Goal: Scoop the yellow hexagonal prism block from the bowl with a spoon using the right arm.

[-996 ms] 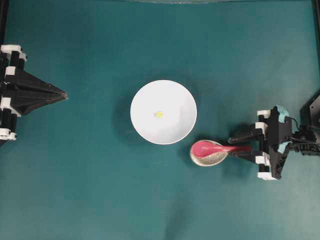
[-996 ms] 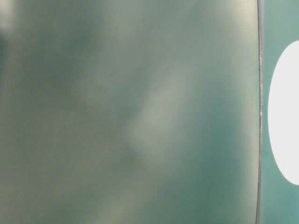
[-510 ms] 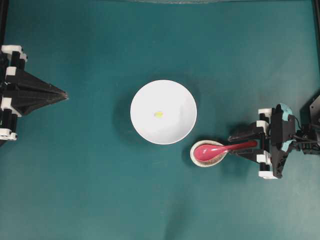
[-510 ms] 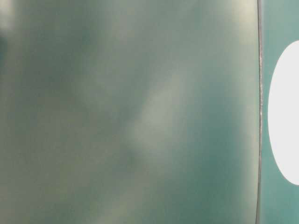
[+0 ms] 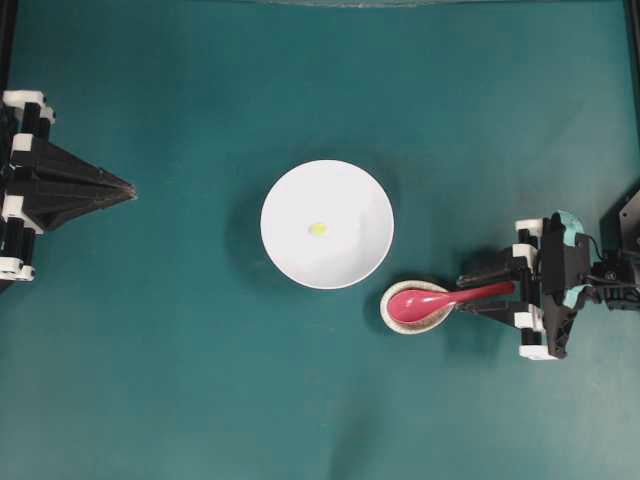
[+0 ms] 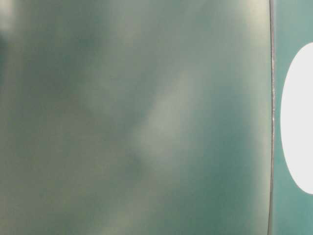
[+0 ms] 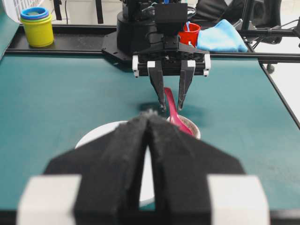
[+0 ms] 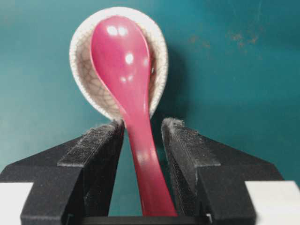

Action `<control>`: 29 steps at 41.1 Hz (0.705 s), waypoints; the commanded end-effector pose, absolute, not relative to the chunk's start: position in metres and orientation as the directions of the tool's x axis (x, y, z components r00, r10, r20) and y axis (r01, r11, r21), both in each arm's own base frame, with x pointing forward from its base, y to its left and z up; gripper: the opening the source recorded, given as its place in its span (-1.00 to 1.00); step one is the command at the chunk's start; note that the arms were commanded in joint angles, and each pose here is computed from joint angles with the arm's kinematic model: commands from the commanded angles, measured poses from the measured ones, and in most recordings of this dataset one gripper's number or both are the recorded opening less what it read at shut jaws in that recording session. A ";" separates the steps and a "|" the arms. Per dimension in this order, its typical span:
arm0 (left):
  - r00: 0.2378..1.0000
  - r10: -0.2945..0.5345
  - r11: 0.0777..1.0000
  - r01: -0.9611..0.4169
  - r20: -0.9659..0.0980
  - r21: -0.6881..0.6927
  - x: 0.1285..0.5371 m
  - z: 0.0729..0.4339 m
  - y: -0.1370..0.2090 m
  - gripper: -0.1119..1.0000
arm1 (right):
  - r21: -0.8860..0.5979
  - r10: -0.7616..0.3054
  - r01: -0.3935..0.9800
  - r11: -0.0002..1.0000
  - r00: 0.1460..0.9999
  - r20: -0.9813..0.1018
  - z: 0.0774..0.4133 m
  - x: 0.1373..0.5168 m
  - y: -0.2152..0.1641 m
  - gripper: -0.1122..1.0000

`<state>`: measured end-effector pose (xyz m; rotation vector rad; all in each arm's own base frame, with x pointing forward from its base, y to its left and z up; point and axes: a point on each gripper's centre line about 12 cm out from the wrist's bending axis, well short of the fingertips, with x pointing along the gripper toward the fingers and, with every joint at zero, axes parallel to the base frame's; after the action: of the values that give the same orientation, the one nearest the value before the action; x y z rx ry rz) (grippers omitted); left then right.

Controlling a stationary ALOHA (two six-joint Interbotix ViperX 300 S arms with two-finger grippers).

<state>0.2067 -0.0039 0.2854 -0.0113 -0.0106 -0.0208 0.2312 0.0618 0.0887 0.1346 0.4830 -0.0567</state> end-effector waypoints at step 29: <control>0.999 -0.024 1.000 0.025 0.035 -0.011 0.209 0.294 -0.005 -0.75 | 0.145 0.003 0.074 0.987 0.880 -0.474 0.093 0.236 0.068 0.01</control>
<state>0.2067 -0.0039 0.2854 -0.0113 -0.0106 -0.0208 0.2317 0.0652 0.0857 0.1483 0.5220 -0.0472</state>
